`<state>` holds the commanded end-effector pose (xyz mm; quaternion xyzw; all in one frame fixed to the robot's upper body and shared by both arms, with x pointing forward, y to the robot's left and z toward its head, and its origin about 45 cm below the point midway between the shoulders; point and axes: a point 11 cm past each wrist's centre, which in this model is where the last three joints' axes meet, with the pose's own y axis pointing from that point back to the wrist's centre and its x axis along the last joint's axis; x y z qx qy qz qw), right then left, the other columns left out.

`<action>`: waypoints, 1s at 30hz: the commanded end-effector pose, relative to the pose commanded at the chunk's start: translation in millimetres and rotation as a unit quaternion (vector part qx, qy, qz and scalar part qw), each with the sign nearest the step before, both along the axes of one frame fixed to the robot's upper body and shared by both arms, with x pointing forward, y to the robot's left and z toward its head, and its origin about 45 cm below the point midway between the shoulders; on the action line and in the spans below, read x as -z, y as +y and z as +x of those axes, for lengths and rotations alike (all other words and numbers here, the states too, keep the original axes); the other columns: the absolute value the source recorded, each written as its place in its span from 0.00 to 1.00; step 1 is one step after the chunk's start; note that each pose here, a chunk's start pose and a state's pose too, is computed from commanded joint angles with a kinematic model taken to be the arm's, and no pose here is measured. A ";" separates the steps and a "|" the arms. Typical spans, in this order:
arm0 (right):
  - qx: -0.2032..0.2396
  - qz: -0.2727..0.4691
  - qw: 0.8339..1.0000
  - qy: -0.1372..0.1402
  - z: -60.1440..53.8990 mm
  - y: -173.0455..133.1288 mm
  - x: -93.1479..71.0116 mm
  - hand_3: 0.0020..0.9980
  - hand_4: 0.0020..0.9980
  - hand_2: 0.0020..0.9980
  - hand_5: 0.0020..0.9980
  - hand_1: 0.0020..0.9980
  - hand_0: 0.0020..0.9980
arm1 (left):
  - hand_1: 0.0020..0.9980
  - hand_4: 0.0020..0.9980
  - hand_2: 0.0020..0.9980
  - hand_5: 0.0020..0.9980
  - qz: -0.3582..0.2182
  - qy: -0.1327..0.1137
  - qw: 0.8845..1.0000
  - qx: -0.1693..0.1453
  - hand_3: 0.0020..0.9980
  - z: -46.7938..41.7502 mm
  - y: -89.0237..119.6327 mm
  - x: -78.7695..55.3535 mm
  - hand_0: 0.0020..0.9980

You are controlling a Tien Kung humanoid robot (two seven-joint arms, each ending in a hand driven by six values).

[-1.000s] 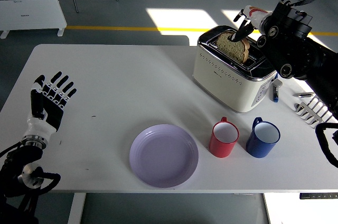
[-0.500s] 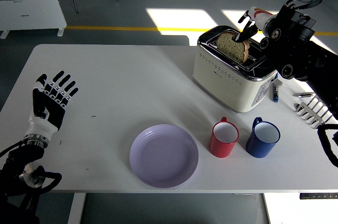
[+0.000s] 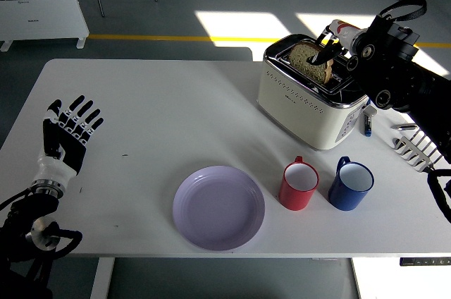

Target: Push plate across desktop,pick up the break from the machine,place the break in the plate

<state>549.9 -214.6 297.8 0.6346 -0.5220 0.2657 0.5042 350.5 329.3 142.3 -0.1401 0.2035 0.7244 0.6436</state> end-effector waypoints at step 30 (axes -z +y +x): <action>0.005 0.018 1.000 -0.017 -0.4 -1.0 4.8 0.47 0.51 0.45 0.13 0.41 0.40 | 0.79 0.58 0.83 1.00 0.001 0.004 1.000 0.000 0.80 -1.1 -0.8 3.5 0.78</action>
